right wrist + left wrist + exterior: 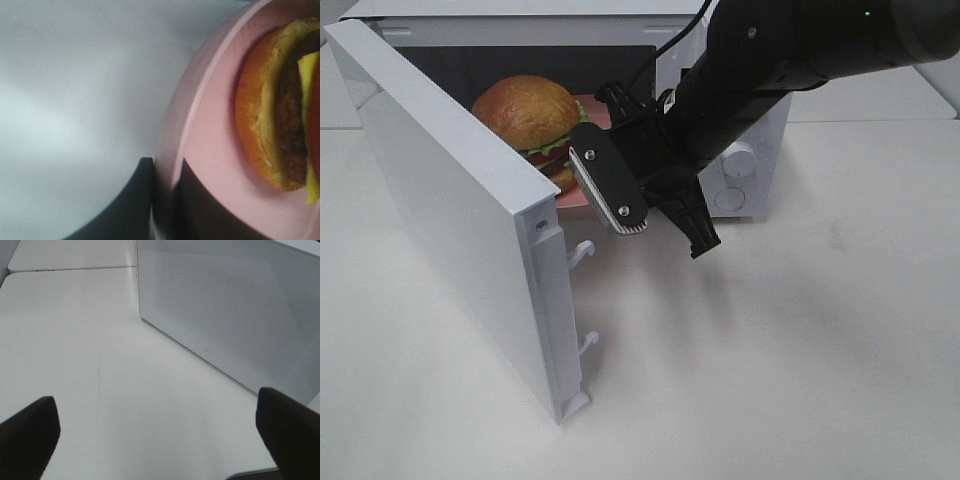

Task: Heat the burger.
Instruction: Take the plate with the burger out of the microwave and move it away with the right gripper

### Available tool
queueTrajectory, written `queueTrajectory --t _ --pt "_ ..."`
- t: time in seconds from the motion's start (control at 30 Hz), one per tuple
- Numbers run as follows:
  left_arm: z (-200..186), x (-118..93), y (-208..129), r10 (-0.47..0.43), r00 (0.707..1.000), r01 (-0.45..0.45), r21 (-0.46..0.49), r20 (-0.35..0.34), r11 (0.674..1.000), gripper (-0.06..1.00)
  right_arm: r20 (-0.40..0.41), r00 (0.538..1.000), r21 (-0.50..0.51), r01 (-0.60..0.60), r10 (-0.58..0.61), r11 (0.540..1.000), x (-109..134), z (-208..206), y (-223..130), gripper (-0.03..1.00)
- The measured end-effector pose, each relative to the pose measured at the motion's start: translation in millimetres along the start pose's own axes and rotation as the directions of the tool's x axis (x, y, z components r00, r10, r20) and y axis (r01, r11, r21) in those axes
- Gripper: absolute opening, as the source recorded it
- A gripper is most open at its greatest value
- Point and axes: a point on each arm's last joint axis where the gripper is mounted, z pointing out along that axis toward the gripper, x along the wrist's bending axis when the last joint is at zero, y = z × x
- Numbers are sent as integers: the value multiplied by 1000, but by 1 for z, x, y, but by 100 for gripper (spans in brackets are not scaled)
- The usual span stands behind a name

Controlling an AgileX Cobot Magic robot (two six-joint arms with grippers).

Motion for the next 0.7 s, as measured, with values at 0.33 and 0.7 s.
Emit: queueTrajectory --t 0.33,0.7 --pt "0 0 0 0 1000 0 0 0 1000 99 -7 1000 -1 -4 4 1000 25 -27 2 9" --pt "0 0 0 0 1000 0 0 0 1000 99 -10 1000 10 -18 18 1000 54 -47 1 9"
